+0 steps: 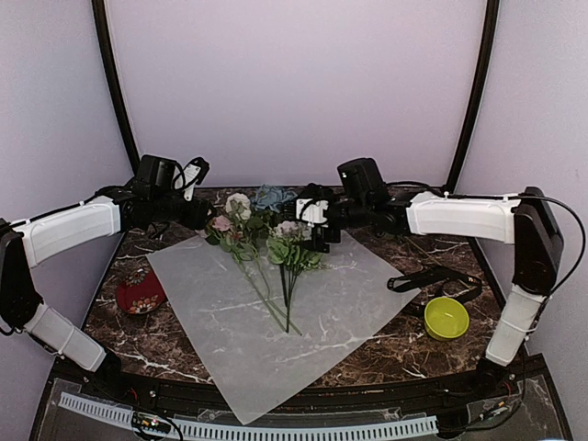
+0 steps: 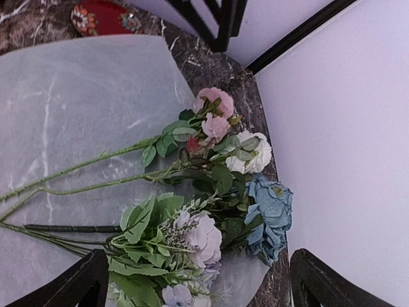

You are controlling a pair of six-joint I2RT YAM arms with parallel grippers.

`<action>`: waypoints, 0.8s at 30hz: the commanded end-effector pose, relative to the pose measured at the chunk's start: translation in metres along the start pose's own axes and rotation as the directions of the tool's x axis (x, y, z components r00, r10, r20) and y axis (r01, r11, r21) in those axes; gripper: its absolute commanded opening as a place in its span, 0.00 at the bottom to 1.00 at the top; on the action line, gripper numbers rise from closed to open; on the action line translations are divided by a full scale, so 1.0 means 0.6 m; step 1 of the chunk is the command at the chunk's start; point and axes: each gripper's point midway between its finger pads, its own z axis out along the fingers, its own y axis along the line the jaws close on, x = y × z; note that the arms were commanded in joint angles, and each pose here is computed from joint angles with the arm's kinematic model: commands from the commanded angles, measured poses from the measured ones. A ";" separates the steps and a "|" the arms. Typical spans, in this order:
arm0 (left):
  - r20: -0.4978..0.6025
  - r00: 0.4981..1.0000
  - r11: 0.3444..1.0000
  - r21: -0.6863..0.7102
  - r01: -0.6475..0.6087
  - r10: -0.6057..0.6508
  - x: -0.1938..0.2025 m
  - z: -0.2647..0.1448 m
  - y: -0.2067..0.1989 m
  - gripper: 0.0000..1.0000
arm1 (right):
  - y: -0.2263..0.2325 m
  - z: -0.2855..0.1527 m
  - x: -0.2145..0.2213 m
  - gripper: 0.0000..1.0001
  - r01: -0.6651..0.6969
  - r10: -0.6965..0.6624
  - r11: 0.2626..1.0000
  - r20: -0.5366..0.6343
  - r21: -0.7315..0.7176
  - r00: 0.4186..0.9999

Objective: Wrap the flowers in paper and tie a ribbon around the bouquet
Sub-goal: Place the fake flower on the flattened wrapping paper, then pick up the fake flower from the center of the board.

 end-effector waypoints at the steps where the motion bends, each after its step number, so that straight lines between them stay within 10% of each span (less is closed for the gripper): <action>1: -0.007 1.000 1.000 0.002 -0.013 0.013 0.008 -0.003 -0.001 0.57 | -0.054 -0.075 -0.074 0.99 -0.187 0.166 0.977 0.187 0.100 0.968; 9: 0.011 1.000 1.000 0.015 -0.007 0.007 0.000 -0.010 -0.005 0.57 | -0.203 -0.168 0.058 0.99 -0.671 0.680 0.607 0.159 0.426 0.716; 19: -0.001 1.000 1.000 0.016 -0.002 0.002 0.004 -0.005 -0.005 0.57 | -0.218 -0.298 0.249 0.99 -0.845 0.930 0.076 0.268 0.529 0.251; 24: -0.005 1.000 1.000 0.017 -0.003 0.003 0.005 -0.004 -0.005 0.57 | -0.193 -0.320 0.320 0.96 -0.826 0.968 -0.020 0.218 0.563 0.124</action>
